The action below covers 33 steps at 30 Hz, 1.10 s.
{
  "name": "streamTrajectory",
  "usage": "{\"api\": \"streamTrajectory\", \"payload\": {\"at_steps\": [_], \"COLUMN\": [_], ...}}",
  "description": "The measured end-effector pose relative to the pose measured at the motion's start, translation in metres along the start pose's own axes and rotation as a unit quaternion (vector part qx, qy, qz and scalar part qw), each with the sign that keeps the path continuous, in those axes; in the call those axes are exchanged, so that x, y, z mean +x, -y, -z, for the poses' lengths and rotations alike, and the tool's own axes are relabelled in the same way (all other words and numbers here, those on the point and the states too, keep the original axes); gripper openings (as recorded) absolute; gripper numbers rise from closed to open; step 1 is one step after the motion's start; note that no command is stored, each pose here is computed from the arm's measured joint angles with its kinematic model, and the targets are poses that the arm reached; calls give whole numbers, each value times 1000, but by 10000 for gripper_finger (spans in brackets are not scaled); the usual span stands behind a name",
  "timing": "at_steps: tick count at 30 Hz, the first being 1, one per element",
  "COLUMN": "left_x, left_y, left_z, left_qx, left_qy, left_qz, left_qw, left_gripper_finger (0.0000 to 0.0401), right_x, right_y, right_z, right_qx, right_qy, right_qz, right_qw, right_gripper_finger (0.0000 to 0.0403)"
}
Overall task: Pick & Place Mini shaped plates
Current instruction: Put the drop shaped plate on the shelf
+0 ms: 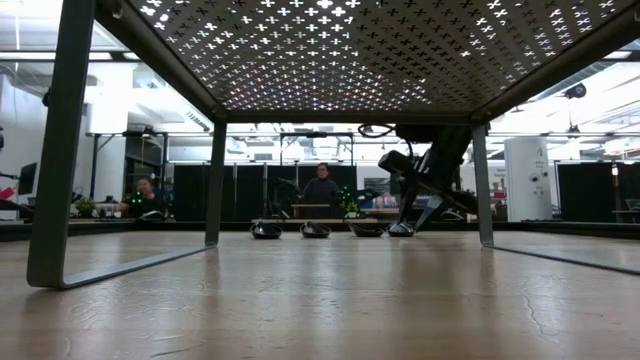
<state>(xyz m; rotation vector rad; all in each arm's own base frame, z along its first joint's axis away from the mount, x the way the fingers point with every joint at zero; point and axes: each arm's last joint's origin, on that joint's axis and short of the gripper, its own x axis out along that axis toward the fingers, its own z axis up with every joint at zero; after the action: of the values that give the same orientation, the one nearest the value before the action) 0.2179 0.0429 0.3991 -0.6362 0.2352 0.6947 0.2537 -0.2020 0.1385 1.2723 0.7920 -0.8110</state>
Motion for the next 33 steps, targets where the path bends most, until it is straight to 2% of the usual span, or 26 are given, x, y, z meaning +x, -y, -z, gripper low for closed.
{"api": "streamTrajectory", "payload": {"at_steps": [10,27,33], "left_x": [0,0,0], "left_y": [0,0,0], "left_z": [0,0,0], "left_qx": [0,1,1], "left_qy": [0,0,0], "left_qz": [0,0,0], "left_qw": [1000,1000,1000], "left_gripper_finger": [108,108,108], "right_x": [1,2,2], "right_y": [0,2,0], "right_z": [0,0,-1], "right_qx": [-4,-22,-31], "right_qy": [1,1,3], "right_qz": [-1,2,0], "right_qw": [1000,1000,1000], "right_gripper_finger": [124,13,8]}}
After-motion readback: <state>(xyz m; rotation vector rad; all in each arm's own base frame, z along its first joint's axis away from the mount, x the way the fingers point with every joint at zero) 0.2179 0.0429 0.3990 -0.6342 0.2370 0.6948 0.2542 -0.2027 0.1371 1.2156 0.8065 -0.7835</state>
